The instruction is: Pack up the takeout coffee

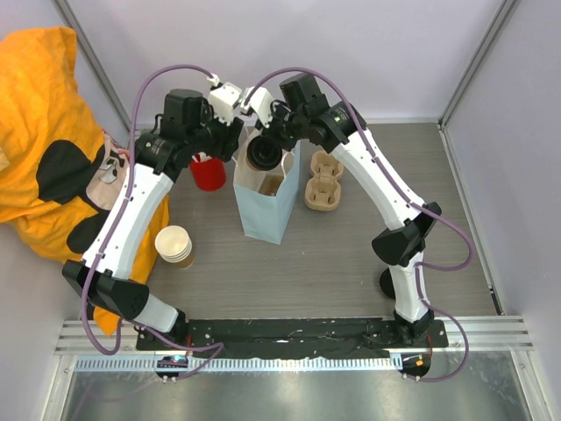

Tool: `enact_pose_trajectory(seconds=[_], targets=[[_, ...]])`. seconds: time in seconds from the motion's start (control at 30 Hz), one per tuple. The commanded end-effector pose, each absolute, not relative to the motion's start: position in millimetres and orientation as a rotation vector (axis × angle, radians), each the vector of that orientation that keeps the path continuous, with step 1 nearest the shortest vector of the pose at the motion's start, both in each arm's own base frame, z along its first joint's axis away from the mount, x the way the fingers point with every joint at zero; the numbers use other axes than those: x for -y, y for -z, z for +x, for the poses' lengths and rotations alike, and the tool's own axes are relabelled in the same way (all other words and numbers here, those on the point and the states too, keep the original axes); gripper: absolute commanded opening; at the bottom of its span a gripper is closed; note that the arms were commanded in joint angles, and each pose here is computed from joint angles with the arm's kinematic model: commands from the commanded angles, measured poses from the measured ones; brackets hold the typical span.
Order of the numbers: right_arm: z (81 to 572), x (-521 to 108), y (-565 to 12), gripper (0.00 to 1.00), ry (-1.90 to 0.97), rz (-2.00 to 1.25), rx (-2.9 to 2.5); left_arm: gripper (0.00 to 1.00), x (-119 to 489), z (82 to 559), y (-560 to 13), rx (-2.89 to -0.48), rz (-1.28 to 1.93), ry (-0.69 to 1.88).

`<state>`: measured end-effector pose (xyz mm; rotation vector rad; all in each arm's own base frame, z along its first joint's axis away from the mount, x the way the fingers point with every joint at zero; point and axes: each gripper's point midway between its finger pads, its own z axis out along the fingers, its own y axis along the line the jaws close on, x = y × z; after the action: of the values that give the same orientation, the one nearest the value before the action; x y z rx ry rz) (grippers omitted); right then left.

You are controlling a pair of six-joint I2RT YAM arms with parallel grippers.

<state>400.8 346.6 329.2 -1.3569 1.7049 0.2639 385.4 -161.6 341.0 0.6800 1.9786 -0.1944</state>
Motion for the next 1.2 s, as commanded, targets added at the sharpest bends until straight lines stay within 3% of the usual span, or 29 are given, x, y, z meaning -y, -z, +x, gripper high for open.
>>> enact_pose_trajectory(seconds=[0.0,0.13,0.33,0.43,0.63,0.9,1.17], targets=[[402,-349,-380,0.01,-0.263,-1.271,-1.574,0.56,161,384,-355,-1.939,0.651,0.203],[405,-346,-389,0.01,-0.239,-1.239,-1.569,0.55,166,372,-367,-1.915,0.695,0.250],[396,-330,-446,0.01,-0.218,-1.123,-1.476,0.82,185,330,-379,-1.826,0.949,0.401],[396,-319,-461,0.01,-0.186,-1.090,-1.455,0.88,191,305,-383,-1.750,1.112,0.448],[397,-304,-466,0.01,-0.179,-1.065,-1.467,0.89,194,280,-369,-1.703,1.353,0.478],[393,-286,-477,0.01,-0.218,-1.032,-1.463,0.90,208,256,-328,-1.384,1.861,0.346],[396,-258,-485,0.01,-0.297,-0.975,-1.478,0.89,233,274,-315,-1.341,1.946,0.308]])
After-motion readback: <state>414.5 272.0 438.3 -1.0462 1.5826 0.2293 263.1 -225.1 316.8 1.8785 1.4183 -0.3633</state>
